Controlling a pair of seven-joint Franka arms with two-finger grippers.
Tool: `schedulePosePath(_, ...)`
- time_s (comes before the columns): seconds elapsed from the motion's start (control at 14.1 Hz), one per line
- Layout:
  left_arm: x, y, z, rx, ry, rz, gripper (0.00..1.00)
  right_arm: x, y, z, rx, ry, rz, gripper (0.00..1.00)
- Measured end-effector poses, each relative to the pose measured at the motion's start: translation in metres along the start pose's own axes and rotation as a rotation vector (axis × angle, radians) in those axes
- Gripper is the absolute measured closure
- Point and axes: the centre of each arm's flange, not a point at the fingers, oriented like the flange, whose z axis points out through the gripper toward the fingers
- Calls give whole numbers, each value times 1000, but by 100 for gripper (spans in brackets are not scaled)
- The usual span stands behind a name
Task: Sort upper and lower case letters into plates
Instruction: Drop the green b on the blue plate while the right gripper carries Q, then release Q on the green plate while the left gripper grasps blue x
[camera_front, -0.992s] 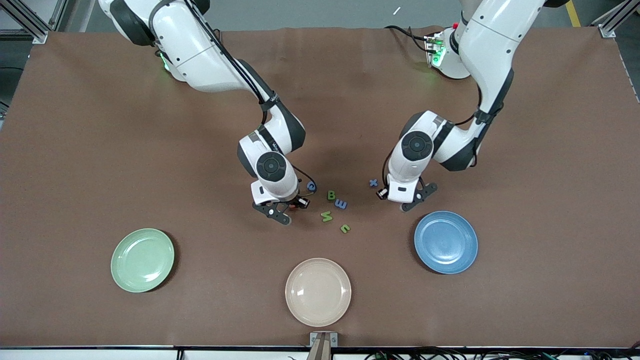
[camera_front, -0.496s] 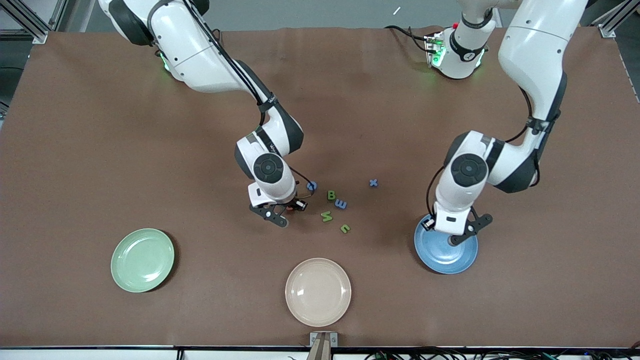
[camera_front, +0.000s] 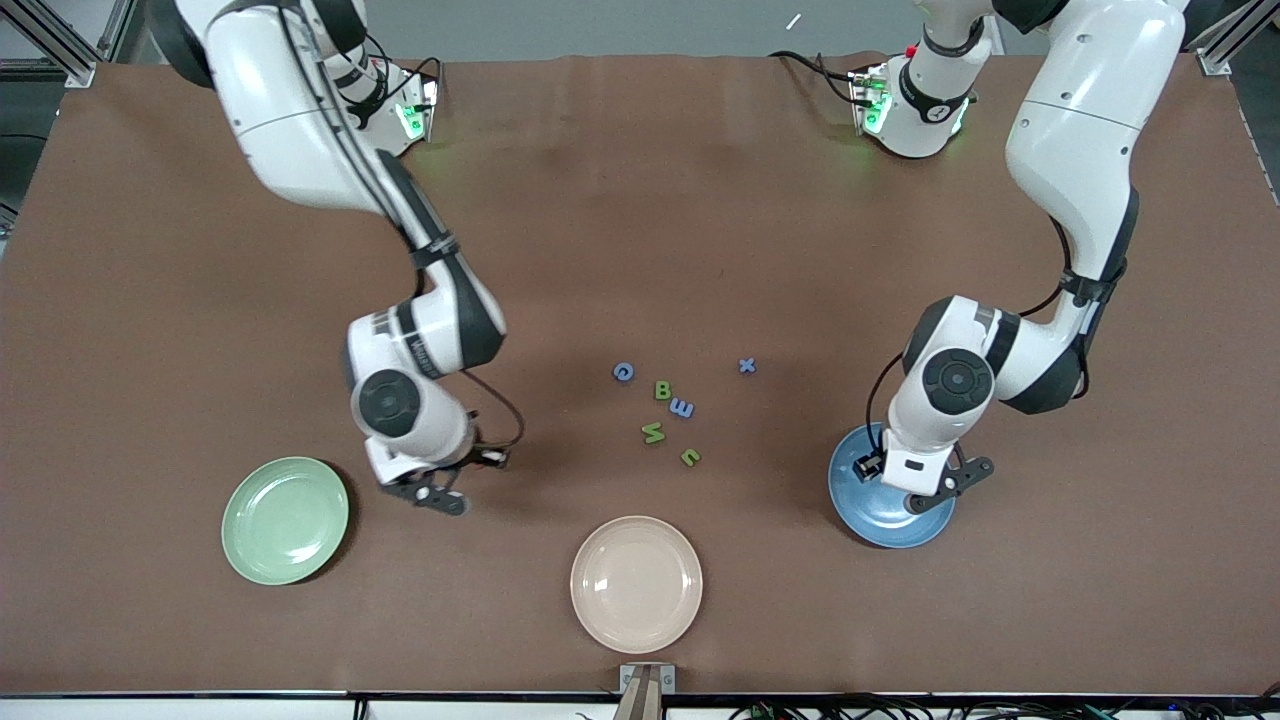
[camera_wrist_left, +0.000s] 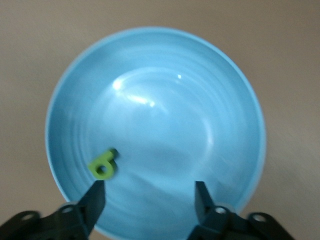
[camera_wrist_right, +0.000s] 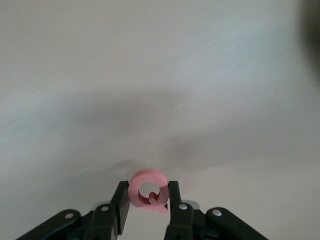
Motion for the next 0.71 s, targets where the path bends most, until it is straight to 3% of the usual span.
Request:
schedulePosePath(0.14,-42,33,-18,27,-32,15,0,31,57,-1,3,-1,-90,64)
schedulePosePath(0.43,-154,96,-24,46,-68,104,2,63,135,-2,-20,8,-310,64)
schedulePosePath(0.57,-191,108,-15,18,-70,163,18,75,158,-6,-76,35,-419,64)
schedulePosePath(0.71,-213,108,-2,-28,-68,194,22,86,171,-9,-133,82,-527,64)
